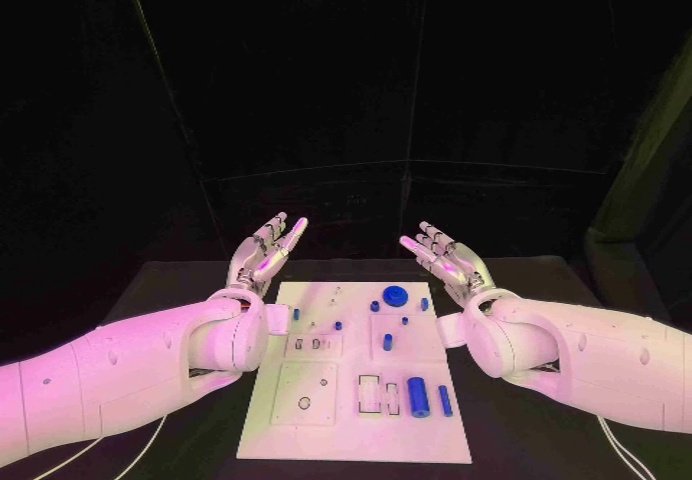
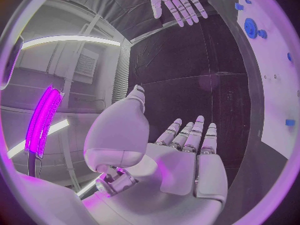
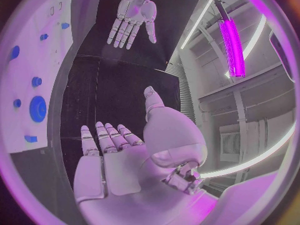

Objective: Assemble the parts on the task board

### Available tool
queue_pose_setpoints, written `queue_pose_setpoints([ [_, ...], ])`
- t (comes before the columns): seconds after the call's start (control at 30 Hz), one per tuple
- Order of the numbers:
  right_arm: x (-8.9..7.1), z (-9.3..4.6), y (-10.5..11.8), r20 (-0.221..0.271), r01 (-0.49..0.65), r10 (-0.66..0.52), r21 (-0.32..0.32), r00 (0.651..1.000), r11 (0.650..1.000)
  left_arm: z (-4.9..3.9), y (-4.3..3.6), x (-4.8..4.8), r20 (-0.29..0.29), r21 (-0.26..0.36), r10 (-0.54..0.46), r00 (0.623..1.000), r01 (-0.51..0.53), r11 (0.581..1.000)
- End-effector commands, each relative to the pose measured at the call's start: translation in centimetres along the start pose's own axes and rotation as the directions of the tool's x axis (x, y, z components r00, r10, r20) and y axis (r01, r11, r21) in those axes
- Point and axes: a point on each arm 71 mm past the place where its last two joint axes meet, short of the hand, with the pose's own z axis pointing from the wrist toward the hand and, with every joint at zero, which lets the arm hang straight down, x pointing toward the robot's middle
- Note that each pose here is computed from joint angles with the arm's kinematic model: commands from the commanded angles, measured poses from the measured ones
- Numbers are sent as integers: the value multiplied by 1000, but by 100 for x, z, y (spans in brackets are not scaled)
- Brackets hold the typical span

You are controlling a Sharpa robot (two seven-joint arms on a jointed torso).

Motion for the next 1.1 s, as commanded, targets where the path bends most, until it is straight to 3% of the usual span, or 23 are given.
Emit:
queue_pose_setpoints([
  [0.03,94,8,34,-146,-16,12,-25,989,1000,8,-82,23,-36,98,-69,997,72,993],
  [0.13,98,9,32,-159,-15,11,-24,987,1000,8,-82,23,-36,98,-69,997,72,993],
  [0.17,-44,33,23,-132,13,-18,-41,991,999,9,-79,-47,-30,95,-67,997,70,993],
  [0.4,-245,105,79,-96,148,-160,-116,982,982,-11,-97,-106,-33,98,-72,997,75,992],
  [0.73,-430,227,282,-96,397,-423,-213,901,893,-50,-167,-217,-47,112,-72,996,77,991],
  [0.93,-448,326,424,-114,582,-623,-261,774,770,-116,-227,-251,-80,115,-63,995,72,991],
  [1.1,-392,444,539,-115,736,-792,-311,599,602,-197,-273,-227,-116,109,-73,991,86,990],
])
